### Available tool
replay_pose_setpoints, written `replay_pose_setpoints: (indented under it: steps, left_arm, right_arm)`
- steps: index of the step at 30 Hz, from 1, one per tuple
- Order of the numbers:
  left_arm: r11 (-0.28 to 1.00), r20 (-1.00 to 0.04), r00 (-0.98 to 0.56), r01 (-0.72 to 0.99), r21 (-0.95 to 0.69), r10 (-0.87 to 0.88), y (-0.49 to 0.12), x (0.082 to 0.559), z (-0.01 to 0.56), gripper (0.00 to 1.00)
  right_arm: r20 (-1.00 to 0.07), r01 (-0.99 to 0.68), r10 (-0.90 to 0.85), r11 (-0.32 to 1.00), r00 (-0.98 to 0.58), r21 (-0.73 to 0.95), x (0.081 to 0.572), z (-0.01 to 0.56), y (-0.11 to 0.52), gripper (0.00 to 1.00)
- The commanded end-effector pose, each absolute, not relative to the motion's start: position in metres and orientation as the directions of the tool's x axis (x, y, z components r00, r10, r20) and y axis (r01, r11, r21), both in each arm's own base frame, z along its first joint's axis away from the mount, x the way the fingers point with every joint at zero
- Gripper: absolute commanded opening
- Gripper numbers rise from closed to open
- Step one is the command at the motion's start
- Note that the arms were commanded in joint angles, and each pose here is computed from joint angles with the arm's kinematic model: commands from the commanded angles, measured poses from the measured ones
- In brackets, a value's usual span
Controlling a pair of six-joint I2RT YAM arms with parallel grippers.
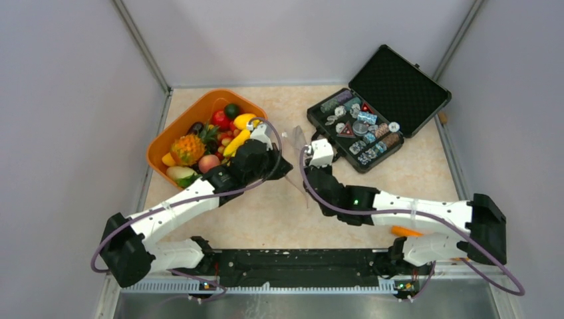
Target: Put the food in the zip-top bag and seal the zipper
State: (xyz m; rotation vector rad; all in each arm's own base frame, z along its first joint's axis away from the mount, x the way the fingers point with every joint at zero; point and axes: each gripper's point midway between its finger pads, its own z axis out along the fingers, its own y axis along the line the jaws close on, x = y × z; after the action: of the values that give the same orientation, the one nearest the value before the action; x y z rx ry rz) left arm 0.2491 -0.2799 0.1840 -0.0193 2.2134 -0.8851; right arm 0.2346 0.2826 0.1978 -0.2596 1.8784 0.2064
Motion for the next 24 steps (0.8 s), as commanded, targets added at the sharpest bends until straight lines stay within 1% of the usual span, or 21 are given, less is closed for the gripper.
replay_pose_setpoints:
  steps: [1, 5, 7, 10, 11, 13, 14, 18, 24]
  left_arm:
    - [0.783, -0.704, -0.652, 0.266, -0.562, -0.283, -0.277, 0.266, 0.22, 0.0]
    - [0.798, -0.712, -0.631, 0.237, -0.554, -0.308, -0.27, 0.271, 0.224, 0.0]
    - [0.806, -0.712, -0.627, 0.219, -0.55, -0.315, -0.266, 0.271, 0.222, 0.0]
    - [0.816, -0.715, -0.617, 0.196, -0.544, -0.328, -0.26, 0.272, 0.219, 0.0]
    - [0.818, -0.717, -0.615, 0.192, -0.541, -0.33, -0.259, 0.272, 0.218, 0.0]
    - [0.824, -0.719, -0.612, 0.186, -0.536, -0.329, -0.257, 0.273, 0.215, 0.0]
    - [0.827, -0.719, -0.613, 0.182, -0.533, -0.328, -0.256, 0.273, 0.213, 0.0]
    - [0.834, -0.712, -0.613, 0.151, -0.531, -0.342, -0.252, 0.273, 0.213, 0.0]
    - [0.822, -0.753, -0.564, 0.211, -0.529, -0.34, -0.256, 0.279, 0.243, 0.0]
  right_arm:
    - [-0.983, -0.172, -0.024, 0.985, -0.184, 0.008, 0.248, 0.268, 0.253, 0.0]
    - [-0.985, -0.035, -0.054, 0.998, -0.164, -0.049, 0.251, 0.274, 0.221, 0.0]
    - [-0.984, -0.016, -0.07, 0.998, -0.163, -0.068, 0.25, 0.273, 0.215, 0.0]
    - [-0.978, -0.029, -0.105, 0.994, -0.181, -0.101, 0.249, 0.265, 0.215, 0.0]
    - [-0.973, -0.07, -0.124, 0.991, -0.194, -0.112, 0.248, 0.262, 0.222, 0.0]
    - [-0.955, -0.204, -0.202, 0.966, -0.218, -0.158, 0.244, 0.251, 0.243, 0.0]
    - [-0.946, -0.23, -0.218, 0.959, -0.238, -0.164, 0.243, 0.245, 0.249, 0.0]
    - [-0.93, -0.172, -0.261, 0.96, -0.26, -0.221, 0.246, 0.242, 0.241, 0.0]
    - [-0.966, -0.063, -0.198, 0.98, -0.168, -0.19, 0.253, 0.289, 0.223, 0.0]
